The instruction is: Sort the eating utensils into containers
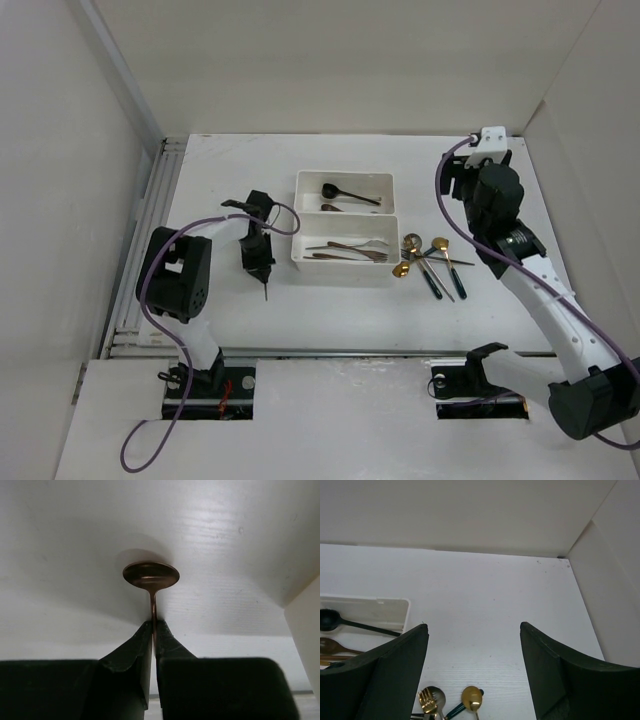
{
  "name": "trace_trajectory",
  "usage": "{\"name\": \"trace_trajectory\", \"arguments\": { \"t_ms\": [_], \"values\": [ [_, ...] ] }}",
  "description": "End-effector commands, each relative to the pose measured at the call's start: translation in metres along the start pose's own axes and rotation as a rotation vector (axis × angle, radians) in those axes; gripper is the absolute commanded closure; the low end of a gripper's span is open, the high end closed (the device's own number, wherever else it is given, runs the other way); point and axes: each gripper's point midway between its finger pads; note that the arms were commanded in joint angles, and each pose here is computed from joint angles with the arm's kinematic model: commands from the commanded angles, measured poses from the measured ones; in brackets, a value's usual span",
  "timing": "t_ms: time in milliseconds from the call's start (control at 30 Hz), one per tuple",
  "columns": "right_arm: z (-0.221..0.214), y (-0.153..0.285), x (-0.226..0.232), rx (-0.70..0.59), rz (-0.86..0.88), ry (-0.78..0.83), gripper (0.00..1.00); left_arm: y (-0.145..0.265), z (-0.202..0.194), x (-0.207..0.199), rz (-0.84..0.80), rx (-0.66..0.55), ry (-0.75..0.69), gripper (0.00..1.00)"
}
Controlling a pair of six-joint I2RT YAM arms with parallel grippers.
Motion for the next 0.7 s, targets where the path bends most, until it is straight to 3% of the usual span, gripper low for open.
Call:
{"name": "trace_trajectory", "arguments": {
  "t_ms": [0, 100, 200, 267, 333, 367, 467, 533, 600, 633, 667],
  "values": [
    [0.011, -0.003, -0.009, -0.03, -0.014, -0.009, 0.21, -0.011, 0.056, 0.021, 0.099, -0.221, -0.102, 1.0],
    [0.013, -0.007, -0.014, -0.042, -0.021, -0.016, 0.21, 0.023, 0.088, 0.022, 0.128, -0.378, -0.207, 1.0],
    [0.016, -0.012, -0.014, -0.06, -0.017, -0.023, 0.21, 0.077, 0.142, 0.011, 0.15, -0.61, -0.276, 1.0],
    [0.017, -0.018, -0.015, -0.063, -0.019, -0.024, 0.21, 0.124, 0.184, -0.01, 0.151, -0.792, -0.355, 1.0],
    [0.018, -0.023, -0.015, -0.073, -0.021, -0.028, 0.21, 0.161, 0.201, -0.042, 0.135, -0.923, -0.436, 1.0],
    [0.02, -0.025, -0.013, -0.075, -0.01, -0.028, 0.21, 0.197, 0.217, -0.063, 0.122, -1.045, -0.497, 1.0],
    [0.014, -0.034, -0.007, -0.06, 0.016, -0.02, 0.21, 0.231, 0.22, -0.122, 0.075, -1.175, -0.652, 1.0],
    [0.014, -0.037, -0.014, -0.057, 0.006, -0.022, 0.21, 0.24, 0.208, -0.164, 0.057, -1.239, -0.832, 1.0],
    [0.013, -0.038, -0.018, -0.057, 0.004, -0.013, 0.21, 0.241, 0.196, -0.193, 0.038, -1.273, -0.968, 1.0],
    [0.014, -0.038, -0.016, -0.059, 0.014, -0.003, 0.21, 0.225, 0.183, -0.218, 0.019, -1.252, -1.121, 1.0],
    [0.013, -0.039, -0.02, -0.057, 0.005, -0.004, 0.21, 0.216, 0.178, -0.227, 0.015, -1.239, -1.178, 1.0]
  ]
}}
Point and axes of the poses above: each gripper's point midway between its finger pads, its own y axis back along the fingers, its own x axis along the line the jaws close on, z = x × y, and after that the axes turned 6 degrees about y, right-handed
